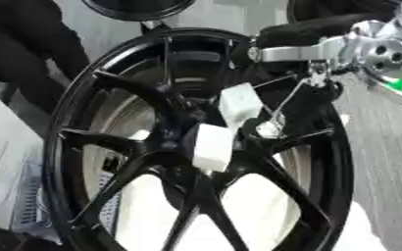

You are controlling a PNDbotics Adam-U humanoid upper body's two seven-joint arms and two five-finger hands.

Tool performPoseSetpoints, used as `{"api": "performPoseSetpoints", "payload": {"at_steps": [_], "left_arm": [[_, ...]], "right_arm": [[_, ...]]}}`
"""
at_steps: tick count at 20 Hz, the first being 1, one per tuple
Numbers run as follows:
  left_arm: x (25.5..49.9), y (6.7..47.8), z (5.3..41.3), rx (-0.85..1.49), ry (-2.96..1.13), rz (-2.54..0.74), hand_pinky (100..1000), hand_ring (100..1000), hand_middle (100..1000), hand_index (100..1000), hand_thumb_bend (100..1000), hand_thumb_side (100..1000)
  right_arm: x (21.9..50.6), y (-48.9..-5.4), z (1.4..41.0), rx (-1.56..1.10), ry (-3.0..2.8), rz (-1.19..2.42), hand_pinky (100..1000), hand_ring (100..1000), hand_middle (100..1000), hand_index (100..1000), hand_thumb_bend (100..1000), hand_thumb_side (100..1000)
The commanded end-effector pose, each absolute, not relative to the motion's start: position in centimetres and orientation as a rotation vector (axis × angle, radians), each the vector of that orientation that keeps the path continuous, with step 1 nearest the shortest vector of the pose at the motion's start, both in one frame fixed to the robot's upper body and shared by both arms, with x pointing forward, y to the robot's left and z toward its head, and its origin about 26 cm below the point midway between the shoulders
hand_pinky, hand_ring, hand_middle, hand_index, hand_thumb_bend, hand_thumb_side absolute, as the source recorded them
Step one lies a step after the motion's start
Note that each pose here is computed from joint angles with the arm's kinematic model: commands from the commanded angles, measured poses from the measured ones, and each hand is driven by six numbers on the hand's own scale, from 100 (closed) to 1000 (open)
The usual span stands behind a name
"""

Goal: Pull the pin out of the wheel hub.

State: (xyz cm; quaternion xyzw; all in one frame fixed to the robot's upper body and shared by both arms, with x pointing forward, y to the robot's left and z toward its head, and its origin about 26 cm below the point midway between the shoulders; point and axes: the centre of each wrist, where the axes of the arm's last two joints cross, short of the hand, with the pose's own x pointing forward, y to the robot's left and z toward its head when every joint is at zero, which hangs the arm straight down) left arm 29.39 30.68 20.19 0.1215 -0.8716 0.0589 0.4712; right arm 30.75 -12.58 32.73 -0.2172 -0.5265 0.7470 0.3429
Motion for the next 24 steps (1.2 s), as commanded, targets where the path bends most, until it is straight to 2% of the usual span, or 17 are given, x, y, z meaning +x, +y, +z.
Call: {"api": "performPoseSetpoints", "payload": {"at_steps": [1,7,11,15,19,23,24], "left_arm": [[29.2,30.7,21.0,0.298,-2.165,0.13,747,735,706,795,552,345],[29.2,30.7,21.0,0.299,-2.163,0.133,748,735,707,795,550,346],[29.2,30.7,20.9,0.3,-2.162,0.137,748,736,707,795,548,347],[29.2,30.7,20.9,0.299,-2.161,0.138,749,736,708,795,545,347],[29.1,30.7,20.8,0.3,-2.16,0.142,749,736,707,796,542,348],[29.1,30.7,20.8,0.299,-2.159,0.146,749,737,707,796,541,351],[29.1,30.7,20.8,0.299,-2.159,0.146,749,737,707,796,541,352]], "right_arm": [[30.7,-12.7,33.5,-0.559,-1.307,1.904,874,831,745,831,288,190],[30.0,-12.2,33.7,-0.53,-1.342,1.9,869,820,690,793,264,235],[29.8,-12.0,33.7,-0.508,-1.345,1.904,869,818,668,779,254,225],[30.1,-12.1,33.5,-0.505,-1.33,1.912,870,796,580,713,265,100],[31.0,-12.3,33.1,-0.515,-1.289,1.933,860,752,514,661,288,100],[31.5,-12.4,33.0,-0.53,-1.274,1.944,865,770,568,713,336,100],[31.6,-12.5,33.0,-0.531,-1.273,1.945,869,795,635,767,365,100]]}}
